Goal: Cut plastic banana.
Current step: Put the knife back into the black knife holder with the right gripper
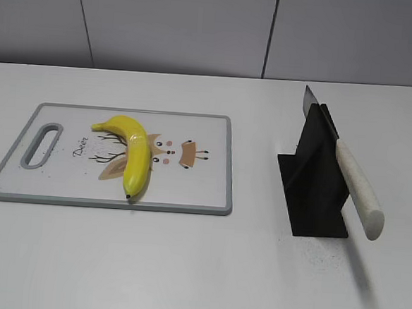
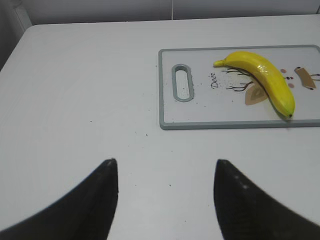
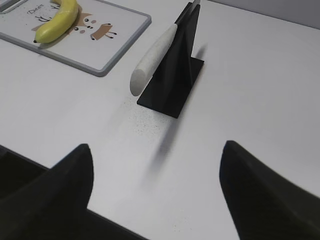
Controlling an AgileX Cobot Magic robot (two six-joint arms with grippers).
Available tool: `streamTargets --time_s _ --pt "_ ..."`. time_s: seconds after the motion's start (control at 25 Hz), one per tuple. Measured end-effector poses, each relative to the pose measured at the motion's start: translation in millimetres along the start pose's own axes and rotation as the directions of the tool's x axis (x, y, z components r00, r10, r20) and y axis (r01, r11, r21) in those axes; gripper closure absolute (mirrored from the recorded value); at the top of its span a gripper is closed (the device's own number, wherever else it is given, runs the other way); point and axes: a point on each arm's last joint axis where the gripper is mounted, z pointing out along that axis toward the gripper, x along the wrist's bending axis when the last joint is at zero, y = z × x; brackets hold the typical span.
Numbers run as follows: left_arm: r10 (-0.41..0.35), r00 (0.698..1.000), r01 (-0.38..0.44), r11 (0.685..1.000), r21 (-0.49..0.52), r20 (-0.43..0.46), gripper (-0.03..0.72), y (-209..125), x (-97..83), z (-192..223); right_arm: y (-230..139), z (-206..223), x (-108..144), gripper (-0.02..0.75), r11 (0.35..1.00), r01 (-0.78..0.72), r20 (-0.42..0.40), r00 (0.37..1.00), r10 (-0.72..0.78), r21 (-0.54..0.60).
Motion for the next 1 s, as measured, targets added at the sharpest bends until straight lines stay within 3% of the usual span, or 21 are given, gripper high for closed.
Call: streamTargets --time_s 0.6,1.0 --pt "0.0 1.0 0.0 1.0 0.0 0.0 0.155 0.0 0.0 0.0 0.4 0.9 1.7 0.146 0.989 -0.141 0.286 0.947 0.145 -0.035" --pt "0.0 1.0 0.0 1.0 0.0 0.0 0.198 0.0 0.0 0.0 0.5 1.1 2.0 0.147 0.985 -0.166 0.338 0.925 0.172 -0.046"
